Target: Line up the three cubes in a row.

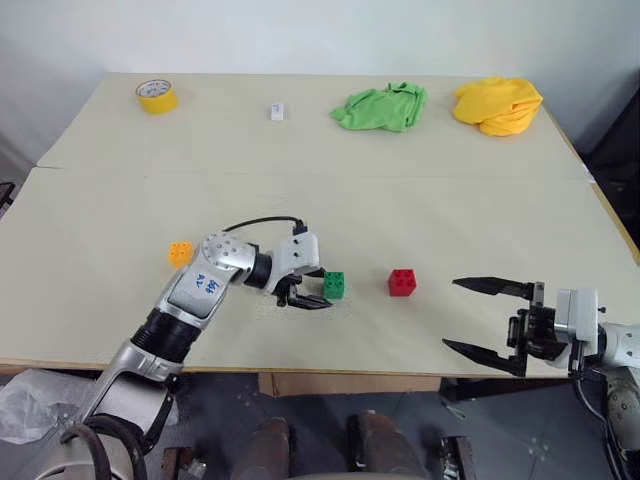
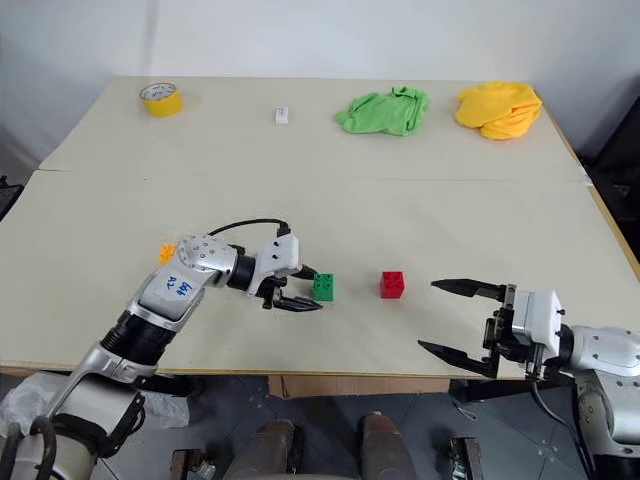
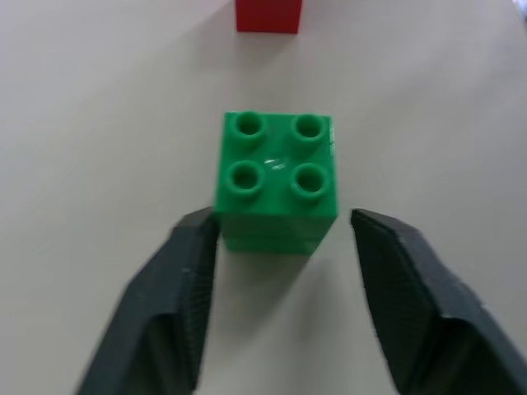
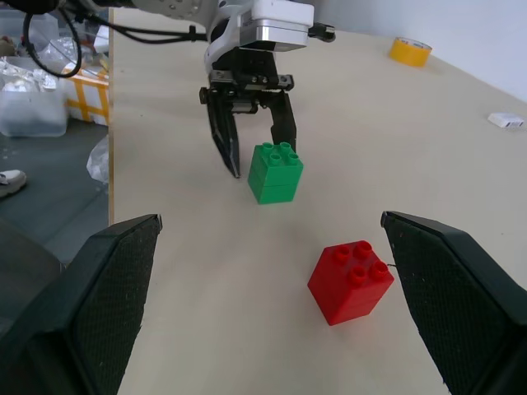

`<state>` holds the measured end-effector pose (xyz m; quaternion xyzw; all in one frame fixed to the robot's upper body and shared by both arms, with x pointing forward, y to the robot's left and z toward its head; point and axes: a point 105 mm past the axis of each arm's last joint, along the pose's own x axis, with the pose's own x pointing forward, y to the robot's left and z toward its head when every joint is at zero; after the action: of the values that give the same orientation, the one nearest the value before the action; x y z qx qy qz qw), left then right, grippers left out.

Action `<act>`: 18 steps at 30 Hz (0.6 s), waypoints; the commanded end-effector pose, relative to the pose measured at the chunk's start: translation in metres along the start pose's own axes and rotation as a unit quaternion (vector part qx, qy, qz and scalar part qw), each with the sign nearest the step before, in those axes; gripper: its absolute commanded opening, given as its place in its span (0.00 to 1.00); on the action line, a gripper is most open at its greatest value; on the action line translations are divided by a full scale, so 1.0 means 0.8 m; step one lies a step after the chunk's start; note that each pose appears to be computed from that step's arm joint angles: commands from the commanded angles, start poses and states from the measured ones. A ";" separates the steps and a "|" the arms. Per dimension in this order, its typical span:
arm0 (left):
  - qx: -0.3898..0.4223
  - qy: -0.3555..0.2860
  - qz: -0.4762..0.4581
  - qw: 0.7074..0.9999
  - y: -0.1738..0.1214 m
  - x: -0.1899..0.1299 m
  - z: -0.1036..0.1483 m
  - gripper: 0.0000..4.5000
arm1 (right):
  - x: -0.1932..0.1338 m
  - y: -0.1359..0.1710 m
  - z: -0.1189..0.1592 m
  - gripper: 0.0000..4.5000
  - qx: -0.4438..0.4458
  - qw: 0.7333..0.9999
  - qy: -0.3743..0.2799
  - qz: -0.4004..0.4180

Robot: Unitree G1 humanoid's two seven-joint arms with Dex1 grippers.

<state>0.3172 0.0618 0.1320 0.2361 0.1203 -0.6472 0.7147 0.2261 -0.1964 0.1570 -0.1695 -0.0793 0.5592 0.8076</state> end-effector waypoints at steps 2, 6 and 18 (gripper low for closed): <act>0.048 -0.020 0.051 0.997 0.006 -0.059 0.024 0.85 | 0.011 -0.007 0.013 1.00 -0.008 1.000 -0.023 0.008; 0.068 -0.067 0.140 0.986 0.016 -0.107 0.036 0.85 | 0.021 -0.014 0.015 1.00 0.003 0.999 -0.034 0.021; -0.070 -0.094 0.541 0.833 -0.058 -0.306 -0.082 0.99 | 0.063 -0.018 0.042 1.00 -0.030 0.993 -0.098 0.062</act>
<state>0.2696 0.2704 0.1732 0.1448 -0.0317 -0.2548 0.9556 0.2505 -0.1517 0.1823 -0.1354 -0.1406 0.6131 0.7655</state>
